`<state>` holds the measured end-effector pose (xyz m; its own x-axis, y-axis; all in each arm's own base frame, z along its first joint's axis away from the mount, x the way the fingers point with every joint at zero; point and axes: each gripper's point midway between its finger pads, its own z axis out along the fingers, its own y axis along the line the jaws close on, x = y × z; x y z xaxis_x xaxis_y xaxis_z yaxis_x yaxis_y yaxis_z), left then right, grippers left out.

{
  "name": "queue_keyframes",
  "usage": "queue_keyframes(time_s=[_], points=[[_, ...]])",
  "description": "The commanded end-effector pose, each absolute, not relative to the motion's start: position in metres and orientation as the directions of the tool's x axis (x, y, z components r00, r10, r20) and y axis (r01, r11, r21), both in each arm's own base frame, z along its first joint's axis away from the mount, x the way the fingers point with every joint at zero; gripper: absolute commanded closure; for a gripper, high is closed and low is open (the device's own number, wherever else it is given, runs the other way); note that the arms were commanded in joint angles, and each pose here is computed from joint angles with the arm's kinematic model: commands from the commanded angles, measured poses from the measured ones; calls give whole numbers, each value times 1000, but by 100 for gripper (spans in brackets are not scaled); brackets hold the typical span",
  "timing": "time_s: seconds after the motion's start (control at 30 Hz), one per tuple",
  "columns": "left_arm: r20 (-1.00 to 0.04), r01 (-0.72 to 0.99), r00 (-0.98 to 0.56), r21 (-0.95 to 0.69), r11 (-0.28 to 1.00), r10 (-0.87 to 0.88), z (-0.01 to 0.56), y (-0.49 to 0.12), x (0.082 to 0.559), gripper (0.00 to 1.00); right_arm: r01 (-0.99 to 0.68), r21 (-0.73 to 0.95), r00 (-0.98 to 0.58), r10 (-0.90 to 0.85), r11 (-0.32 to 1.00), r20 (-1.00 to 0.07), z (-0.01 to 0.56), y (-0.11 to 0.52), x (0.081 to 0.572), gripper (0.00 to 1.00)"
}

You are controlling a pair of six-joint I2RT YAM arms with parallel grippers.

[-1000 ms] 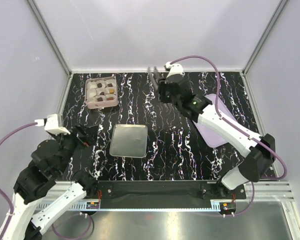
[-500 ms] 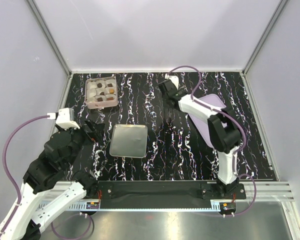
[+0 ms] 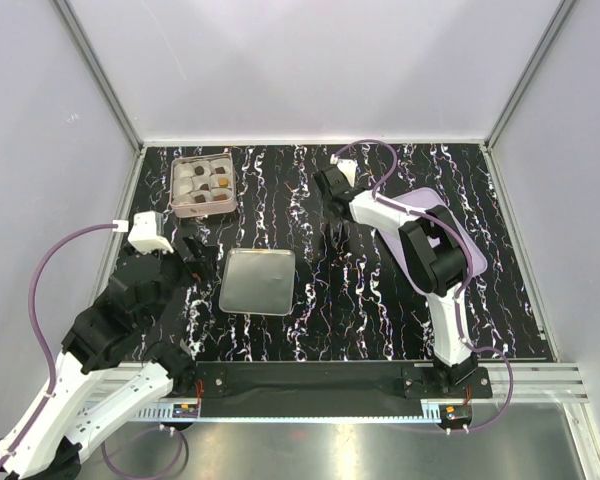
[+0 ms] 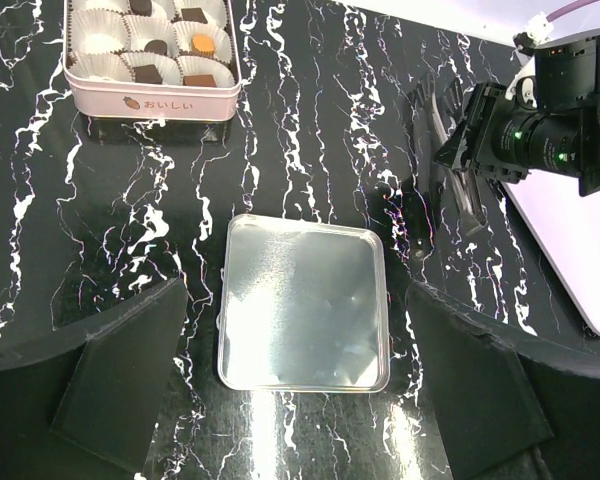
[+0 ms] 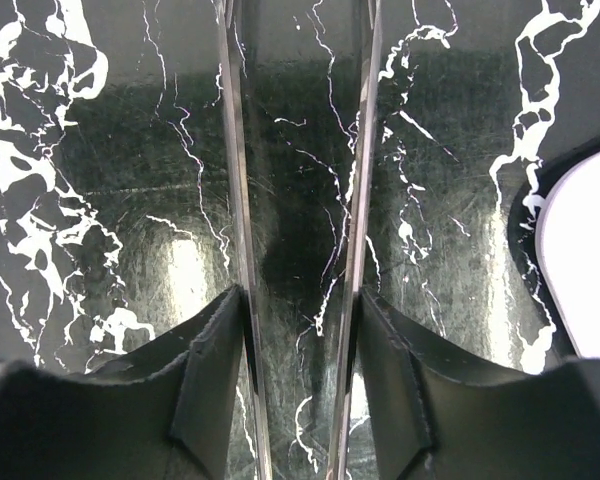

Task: Pack the chocolate

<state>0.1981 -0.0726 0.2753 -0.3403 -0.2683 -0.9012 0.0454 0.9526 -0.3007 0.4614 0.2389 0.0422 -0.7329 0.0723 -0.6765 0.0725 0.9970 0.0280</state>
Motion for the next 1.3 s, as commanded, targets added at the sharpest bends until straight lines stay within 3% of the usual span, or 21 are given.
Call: queue_keyframes(time_s=[0.0, 0.37, 0.63, 0.9, 1.07, 1.27], points=[[-905, 49, -291, -339, 939, -312, 291, -76, 205, 1, 82, 41, -695, 86, 996, -714, 47, 236, 470, 45], [-886, 70, -323, -374, 925, -333, 291, -87, 206, 1, 25, 5, -734, 22, 1000, -679, 32, 236, 460, 34], [-878, 70, -406, -307, 949, -254, 287, -96, 213, 1, 3, 18, -706, 15, 1000, -708, 80, 233, 456, 2], [-827, 96, -532, -271, 958, -180, 277, -123, 226, 6, -30, 72, -696, 31, 997, -717, 142, 214, 426, 0], [-784, 130, -601, -292, 948, -159, 246, -161, 239, 12, -123, 268, -675, 117, 956, -728, 200, 214, 375, 0], [-727, 180, -685, -114, 977, 42, 195, -222, 255, 26, -175, 390, -646, 194, 904, -739, 225, 203, 322, 0]])
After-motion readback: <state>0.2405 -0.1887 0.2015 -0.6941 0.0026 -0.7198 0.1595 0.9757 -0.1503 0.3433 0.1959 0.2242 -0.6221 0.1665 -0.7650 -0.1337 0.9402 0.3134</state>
